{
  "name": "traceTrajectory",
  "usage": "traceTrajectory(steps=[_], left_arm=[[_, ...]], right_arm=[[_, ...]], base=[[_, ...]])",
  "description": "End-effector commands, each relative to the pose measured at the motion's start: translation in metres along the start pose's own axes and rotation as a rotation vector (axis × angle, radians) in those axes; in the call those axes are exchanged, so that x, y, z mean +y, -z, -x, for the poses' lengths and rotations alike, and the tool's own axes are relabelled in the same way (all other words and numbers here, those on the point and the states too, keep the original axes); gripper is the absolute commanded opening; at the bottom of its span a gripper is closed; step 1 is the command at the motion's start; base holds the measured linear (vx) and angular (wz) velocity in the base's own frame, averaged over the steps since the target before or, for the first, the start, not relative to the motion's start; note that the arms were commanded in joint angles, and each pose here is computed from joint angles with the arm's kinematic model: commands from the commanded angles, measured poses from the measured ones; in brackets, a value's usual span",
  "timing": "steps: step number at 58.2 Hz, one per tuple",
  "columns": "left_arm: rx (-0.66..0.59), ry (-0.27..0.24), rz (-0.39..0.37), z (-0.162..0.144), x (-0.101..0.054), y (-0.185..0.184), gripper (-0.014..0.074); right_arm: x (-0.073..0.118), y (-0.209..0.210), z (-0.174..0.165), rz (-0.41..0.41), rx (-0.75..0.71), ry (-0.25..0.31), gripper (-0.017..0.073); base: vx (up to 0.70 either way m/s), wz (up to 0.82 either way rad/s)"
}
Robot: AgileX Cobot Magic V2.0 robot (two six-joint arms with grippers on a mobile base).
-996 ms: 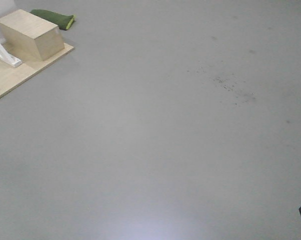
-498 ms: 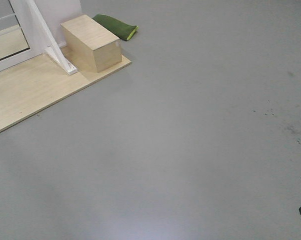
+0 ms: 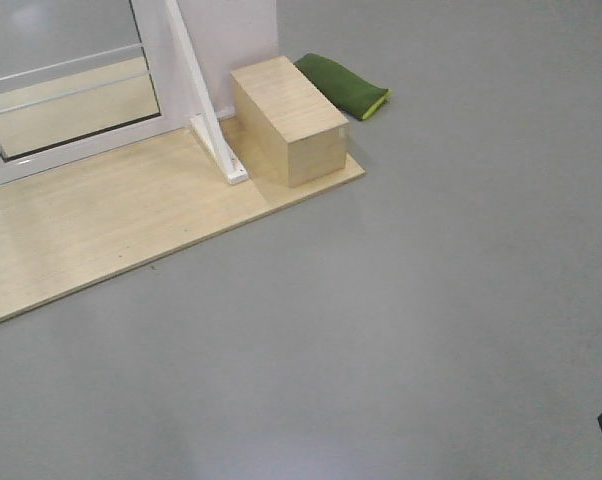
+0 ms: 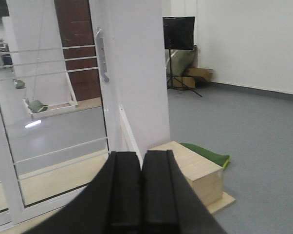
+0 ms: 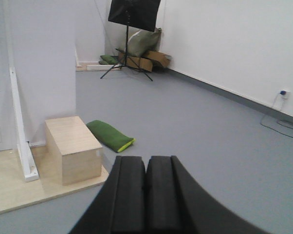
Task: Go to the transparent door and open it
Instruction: 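Turn and drive the base toward the transparent sliding door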
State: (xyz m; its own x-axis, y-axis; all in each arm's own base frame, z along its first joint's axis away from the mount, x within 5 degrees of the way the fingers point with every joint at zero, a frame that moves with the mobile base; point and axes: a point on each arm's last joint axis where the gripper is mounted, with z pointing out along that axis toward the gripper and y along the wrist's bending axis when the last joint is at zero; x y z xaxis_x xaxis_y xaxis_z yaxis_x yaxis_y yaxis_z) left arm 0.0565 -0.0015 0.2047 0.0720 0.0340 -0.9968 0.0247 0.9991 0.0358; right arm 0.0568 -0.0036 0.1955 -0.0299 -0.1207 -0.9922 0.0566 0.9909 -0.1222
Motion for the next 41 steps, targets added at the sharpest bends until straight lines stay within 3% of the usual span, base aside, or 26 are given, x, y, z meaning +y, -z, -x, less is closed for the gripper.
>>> traceTrajectory(steps=[1,41], left_arm=[[-0.067,0.012,0.005,-0.002,0.0003,0.0005,-0.0006],[-0.066,0.012,0.005,-0.0021,0.0003,0.0005,-0.0006]], right_arm=[[-0.0001,0.0007,0.0031,-0.008,-0.077,0.011,-0.0007],[-0.0001,0.0007,0.0031,-0.008,-0.077,0.011,-0.0007]], base=[[0.58,0.42],[0.53,0.43]])
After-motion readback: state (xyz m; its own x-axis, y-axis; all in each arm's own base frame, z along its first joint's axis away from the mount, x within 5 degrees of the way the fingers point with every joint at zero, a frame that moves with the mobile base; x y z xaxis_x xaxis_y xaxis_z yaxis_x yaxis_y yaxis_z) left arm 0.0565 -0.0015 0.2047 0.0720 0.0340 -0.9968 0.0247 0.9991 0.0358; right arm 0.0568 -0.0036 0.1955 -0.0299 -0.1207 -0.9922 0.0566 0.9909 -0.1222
